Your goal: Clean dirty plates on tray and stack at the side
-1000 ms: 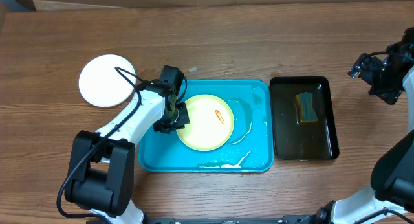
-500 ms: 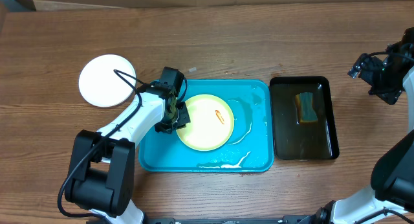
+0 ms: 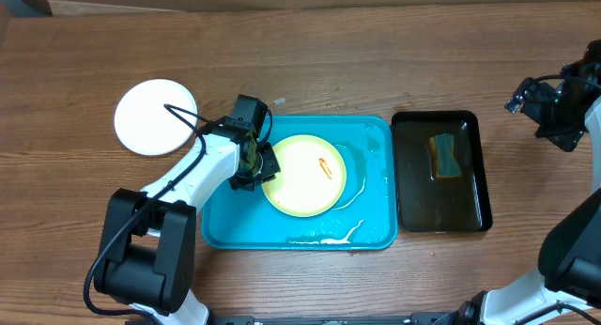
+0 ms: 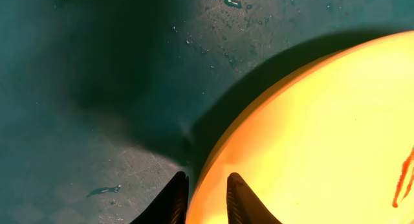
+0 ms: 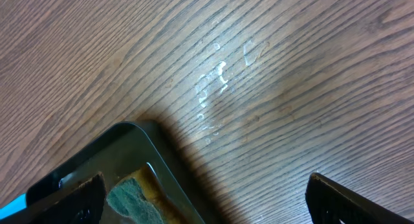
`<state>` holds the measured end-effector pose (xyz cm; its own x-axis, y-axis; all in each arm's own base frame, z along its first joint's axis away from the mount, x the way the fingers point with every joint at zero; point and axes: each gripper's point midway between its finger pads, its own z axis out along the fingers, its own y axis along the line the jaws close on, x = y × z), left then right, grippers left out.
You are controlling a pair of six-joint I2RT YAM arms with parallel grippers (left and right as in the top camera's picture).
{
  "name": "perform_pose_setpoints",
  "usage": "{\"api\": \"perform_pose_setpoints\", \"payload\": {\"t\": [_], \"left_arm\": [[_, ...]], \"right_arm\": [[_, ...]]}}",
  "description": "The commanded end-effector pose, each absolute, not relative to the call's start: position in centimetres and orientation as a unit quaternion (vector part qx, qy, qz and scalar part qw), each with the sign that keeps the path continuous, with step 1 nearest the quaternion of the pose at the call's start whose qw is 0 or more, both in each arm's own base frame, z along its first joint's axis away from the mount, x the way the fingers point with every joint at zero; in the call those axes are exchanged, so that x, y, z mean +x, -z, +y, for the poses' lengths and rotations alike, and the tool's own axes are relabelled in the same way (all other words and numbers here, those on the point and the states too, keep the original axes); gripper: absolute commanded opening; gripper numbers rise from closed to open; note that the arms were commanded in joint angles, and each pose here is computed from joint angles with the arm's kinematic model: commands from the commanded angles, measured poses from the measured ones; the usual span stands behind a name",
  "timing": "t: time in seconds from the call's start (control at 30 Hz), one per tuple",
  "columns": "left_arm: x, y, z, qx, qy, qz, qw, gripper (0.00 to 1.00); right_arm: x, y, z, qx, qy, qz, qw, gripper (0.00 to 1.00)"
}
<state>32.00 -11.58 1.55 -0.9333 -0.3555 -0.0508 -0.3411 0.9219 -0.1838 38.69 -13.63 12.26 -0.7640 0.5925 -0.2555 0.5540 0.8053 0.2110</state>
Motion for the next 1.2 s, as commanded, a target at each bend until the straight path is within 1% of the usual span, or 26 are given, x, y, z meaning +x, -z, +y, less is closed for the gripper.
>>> {"api": "perform_pose_setpoints", "payload": {"t": [0.0,0.3,0.4,0.5,0.53,0.8,1.0,1.1,1.17], "left_arm": [[31.5,-1.1,-11.9,-0.185,0.089,0.978,0.03,0.21],[30.9,-0.8,-11.6,-0.176,0.08,0.981,0.021,0.2],[30.9,-0.8,-11.6,-0.171,0.08,0.982,0.021,0.17],[30.9,-0.8,-11.6,-0.166,0.08,0.983,0.022,0.11],[30.9,-0.8,-11.6,-0.162,0.08,0.983,0.022,0.1],[30.9,-0.8,-11.6,-0.138,0.079,0.987,0.024,0.15],[30.8,-0.8,-11.8,-0.124,0.082,0.989,0.022,0.14],[30.4,-0.5,-11.9,-0.12,0.078,0.99,0.014,0.14],[30.3,-0.4,-12.1,-0.111,0.078,0.991,0.014,0.13]], "right_arm": [[39.1,-13.2,-13.8,0.307,-0.063,0.934,0.17,1.0],[39.1,-13.2,-13.8,0.307,-0.063,0.934,0.17,1.0],[39.1,-13.2,-13.8,0.307,-0.063,0.934,0.17,1.0],[39.1,-13.2,-13.8,0.307,-0.063,0.934,0.17,1.0],[39.1,-13.2,-13.8,0.307,-0.063,0.934,0.17,1.0],[39.1,-13.2,-13.8,0.307,-0.063,0.934,0.17,1.0],[39.1,-13.2,-13.8,0.307,-0.063,0.934,0.17,1.0],[40.4,-13.7,-14.2,0.302,-0.066,0.93,0.199,1.0],[41.2,-14.1,-13.5,0.294,-0.092,0.927,0.212,1.0]]}}
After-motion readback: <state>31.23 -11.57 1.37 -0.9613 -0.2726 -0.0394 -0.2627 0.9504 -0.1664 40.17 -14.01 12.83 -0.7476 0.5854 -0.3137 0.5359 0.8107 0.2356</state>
